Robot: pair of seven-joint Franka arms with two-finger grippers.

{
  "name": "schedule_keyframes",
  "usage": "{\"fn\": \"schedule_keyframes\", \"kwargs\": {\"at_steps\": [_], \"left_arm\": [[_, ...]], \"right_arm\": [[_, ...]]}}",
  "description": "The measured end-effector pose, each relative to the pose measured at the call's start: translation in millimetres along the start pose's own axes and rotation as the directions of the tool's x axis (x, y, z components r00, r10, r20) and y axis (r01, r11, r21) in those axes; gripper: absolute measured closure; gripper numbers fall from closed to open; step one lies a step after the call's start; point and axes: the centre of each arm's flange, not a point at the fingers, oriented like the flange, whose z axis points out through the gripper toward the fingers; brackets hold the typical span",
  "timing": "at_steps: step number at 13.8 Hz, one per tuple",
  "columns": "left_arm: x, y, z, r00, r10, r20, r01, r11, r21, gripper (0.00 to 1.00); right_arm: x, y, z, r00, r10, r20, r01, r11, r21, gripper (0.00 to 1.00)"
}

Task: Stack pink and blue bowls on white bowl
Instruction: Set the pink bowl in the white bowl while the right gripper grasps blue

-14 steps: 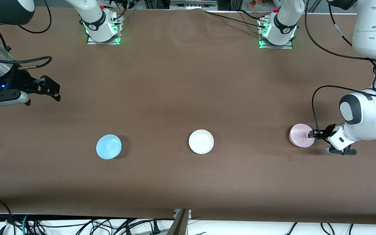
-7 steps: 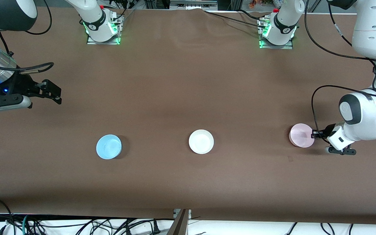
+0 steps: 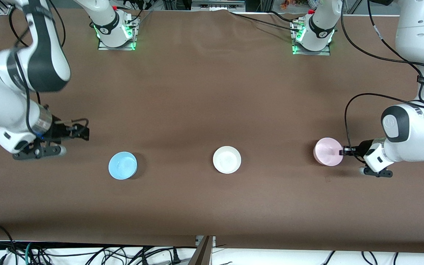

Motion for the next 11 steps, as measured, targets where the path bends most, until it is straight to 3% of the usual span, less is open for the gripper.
{"fn": "schedule_keyframes", "kwargs": {"at_steps": [5,8,11], "left_arm": [[18.0,156.0,-4.0,0.996,-0.082,-0.016,0.082,0.997,-0.012,0.97],[7.7,263.7,21.1,0.994,-0.108,-0.003,0.108,0.994,0.005,0.97],[1.6,329.4,49.1,0.991,-0.129,-0.033,0.129,0.992,0.005,0.97]], "right_arm": [[29.8,3.0,91.5,0.998,0.005,-0.058,-0.005,1.000,-0.001,0.00],[34.5,-7.7,162.4,1.000,-0.003,-0.026,0.003,1.000,0.006,0.00],[34.9,-12.8,190.5,1.000,-0.005,-0.018,0.005,1.000,0.008,0.01]]}}
